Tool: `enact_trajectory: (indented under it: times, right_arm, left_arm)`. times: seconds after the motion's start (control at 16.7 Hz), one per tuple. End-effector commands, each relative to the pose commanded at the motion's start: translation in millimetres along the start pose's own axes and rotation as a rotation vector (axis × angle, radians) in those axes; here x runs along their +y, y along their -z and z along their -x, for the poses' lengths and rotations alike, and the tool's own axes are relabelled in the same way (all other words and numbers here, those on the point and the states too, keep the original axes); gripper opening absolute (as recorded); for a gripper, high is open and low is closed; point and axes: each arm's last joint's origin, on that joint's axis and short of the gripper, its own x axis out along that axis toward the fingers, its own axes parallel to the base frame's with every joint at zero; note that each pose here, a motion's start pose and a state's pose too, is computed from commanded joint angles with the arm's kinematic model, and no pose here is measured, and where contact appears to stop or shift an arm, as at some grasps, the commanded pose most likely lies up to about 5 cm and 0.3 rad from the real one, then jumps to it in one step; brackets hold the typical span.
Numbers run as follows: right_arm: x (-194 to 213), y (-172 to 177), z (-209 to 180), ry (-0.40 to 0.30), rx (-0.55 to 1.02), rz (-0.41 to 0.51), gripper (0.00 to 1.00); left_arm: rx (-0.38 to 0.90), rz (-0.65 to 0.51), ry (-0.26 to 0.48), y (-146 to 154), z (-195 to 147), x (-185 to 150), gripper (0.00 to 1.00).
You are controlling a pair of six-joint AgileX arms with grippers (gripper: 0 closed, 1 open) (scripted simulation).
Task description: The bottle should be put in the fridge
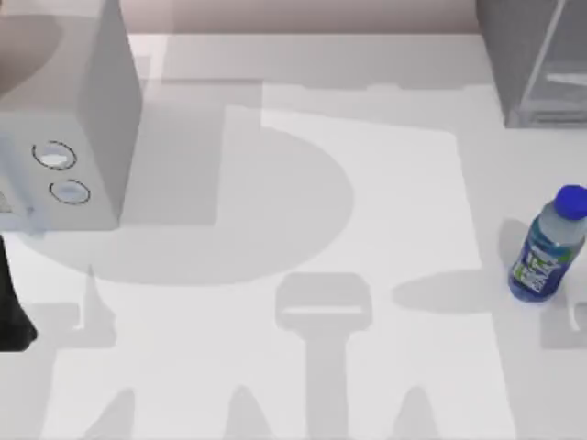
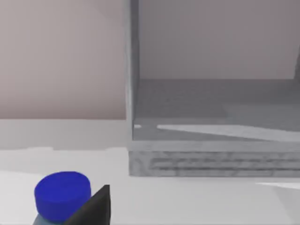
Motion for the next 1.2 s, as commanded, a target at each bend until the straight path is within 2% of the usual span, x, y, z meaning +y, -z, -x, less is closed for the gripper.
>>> enact_trajectory:
  times: [0.24,0.48,0.84,1.2]
  right_arm:
    - [0.0,-0.5,-1.8,-0.016,0.001,0.005,1.0]
    - [-1.2,-3.9,-13.1,-0.097,0.01,0.032,1.0]
    - [-10.6,-0.2,-51.4,-0.294,0.067,0.07,1.0]
    - [-29.9,36.4,-91.9,-0.528,0.114,0.073,1.0]
  left_arm:
    - [0.0,0.0,0.0,0.0,0.0,0.0,1.0]
    - [0.0,0.0,0.0,0.0,0.0,0.0,1.0]
    - [0.0,0.0,0.0,0.0,0.0,0.0,1.0]
    - [0.0,0.0,0.0,0.0,0.0,0.0,1.0]
